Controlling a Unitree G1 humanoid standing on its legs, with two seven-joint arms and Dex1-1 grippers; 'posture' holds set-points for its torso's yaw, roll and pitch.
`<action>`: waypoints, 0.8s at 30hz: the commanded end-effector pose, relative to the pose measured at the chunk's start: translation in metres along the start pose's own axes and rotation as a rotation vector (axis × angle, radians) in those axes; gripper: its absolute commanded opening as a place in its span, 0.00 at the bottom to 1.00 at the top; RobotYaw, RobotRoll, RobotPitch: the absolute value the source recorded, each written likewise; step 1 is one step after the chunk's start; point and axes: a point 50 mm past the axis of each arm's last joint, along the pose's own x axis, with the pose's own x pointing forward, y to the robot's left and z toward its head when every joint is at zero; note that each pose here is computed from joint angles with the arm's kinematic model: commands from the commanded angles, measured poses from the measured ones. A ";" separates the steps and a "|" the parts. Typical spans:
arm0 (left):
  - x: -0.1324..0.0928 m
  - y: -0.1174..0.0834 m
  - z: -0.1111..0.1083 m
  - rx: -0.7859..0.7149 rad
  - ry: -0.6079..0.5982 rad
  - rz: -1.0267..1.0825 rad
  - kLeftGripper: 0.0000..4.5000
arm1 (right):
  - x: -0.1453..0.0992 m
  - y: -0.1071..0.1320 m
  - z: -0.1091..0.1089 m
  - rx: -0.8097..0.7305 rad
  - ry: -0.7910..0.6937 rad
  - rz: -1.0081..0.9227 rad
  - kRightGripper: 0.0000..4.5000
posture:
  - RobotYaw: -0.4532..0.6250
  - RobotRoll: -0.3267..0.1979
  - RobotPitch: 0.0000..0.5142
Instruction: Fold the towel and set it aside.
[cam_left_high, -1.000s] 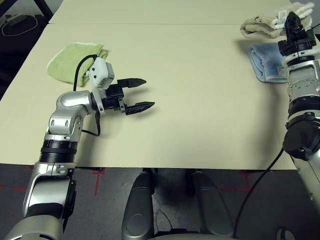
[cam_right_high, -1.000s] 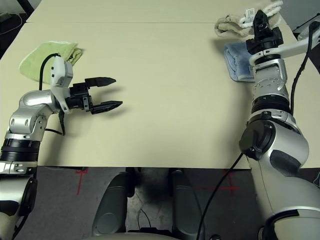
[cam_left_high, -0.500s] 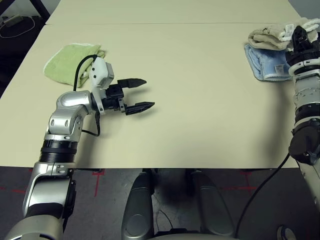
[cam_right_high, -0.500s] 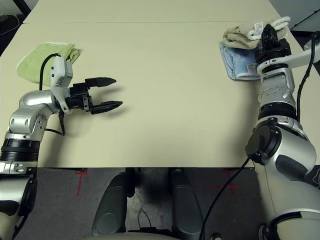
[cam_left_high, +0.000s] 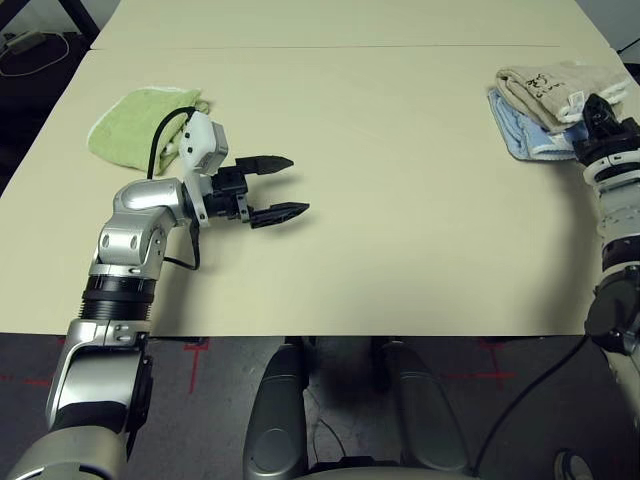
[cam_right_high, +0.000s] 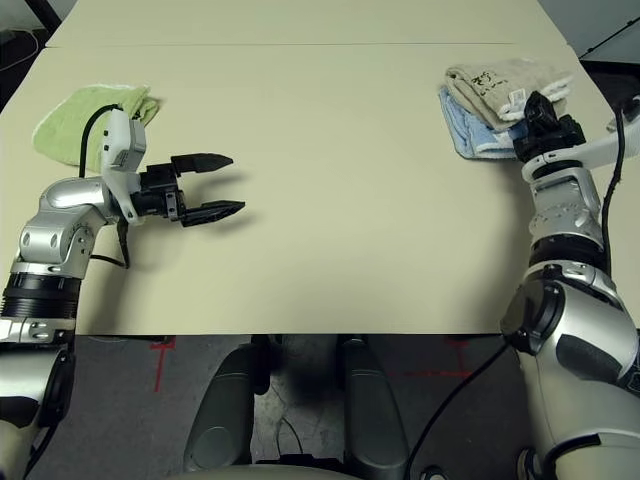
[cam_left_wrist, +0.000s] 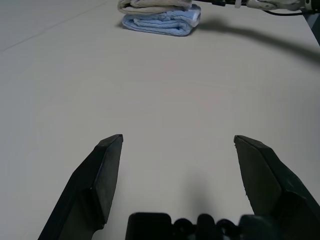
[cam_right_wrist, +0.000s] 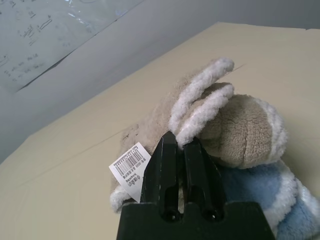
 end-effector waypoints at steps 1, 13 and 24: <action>0.004 0.000 -0.003 0.003 0.009 -0.023 1.00 | -0.011 -0.002 -0.003 0.002 0.032 -0.006 0.00 | 0.36 0.62 0.58; 0.006 -0.004 -0.004 -0.019 -0.017 -0.012 1.00 | -0.029 0.009 0.004 -0.100 0.134 0.068 0.86 | 0.37 0.62 0.58; 0.003 -0.004 -0.004 -0.029 -0.025 0.023 1.00 | -0.071 0.028 0.002 -0.250 0.343 0.449 0.99 | 0.38 0.62 0.57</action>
